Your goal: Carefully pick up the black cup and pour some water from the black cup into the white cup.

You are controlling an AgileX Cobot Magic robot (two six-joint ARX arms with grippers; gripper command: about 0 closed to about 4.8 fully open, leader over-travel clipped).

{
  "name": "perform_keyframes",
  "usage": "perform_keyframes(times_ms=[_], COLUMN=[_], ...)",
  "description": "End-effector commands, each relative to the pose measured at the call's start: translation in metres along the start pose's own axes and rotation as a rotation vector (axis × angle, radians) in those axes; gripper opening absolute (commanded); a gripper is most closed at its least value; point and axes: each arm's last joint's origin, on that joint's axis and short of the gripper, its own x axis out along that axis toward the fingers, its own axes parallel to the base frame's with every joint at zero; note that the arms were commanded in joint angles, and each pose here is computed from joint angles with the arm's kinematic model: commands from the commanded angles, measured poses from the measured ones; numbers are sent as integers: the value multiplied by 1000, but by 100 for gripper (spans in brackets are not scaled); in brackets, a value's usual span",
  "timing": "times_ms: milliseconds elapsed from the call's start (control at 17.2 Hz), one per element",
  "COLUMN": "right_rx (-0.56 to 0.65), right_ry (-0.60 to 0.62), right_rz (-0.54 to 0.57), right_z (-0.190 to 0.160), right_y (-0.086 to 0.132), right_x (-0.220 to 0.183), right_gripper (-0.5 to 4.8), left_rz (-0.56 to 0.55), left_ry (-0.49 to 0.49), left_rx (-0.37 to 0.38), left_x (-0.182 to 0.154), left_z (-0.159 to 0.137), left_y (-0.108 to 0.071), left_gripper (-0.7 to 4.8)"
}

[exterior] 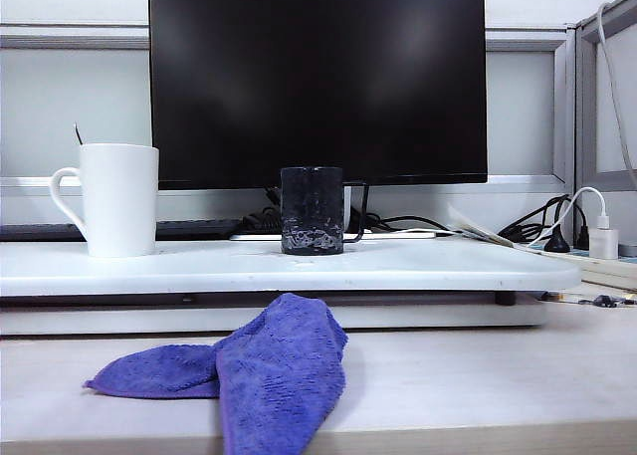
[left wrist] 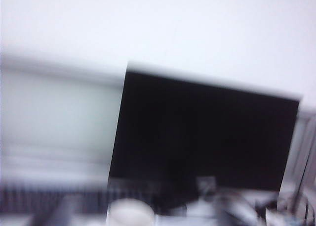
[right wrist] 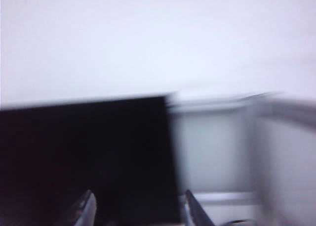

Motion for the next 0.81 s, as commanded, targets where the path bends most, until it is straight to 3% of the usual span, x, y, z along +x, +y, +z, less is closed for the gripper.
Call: perform_keyframes(times_ms=[58, 232, 406, 522, 696, 812], right_rx=[44, 68, 62, 29, 79, 73], right_ry=[160, 234, 338, 427, 546, 593], right_rz=[260, 309, 372, 439, 530, 529], right_z=[-14, -40, -76, -108, -151, -172], right_y=[12, 22, 34, 42, 49, 51], right_x=[58, 91, 113, 124, 134, 140], right_gripper=[235, 238, 257, 257, 257, 257], left_rz=[-106, -121, -187, -190, -255, -252], left_ry=[107, 274, 407, 484, 549, 599], left_rx=[-52, 4, -45, -45, 96, 127], left_x=[37, 66, 107, 125, 142, 152], left_z=[0, -28, -59, -73, -86, -101], left_y=[3, 11, 20, 13, -13, -25], left_gripper=[419, 435, 436, 436, 479, 479])
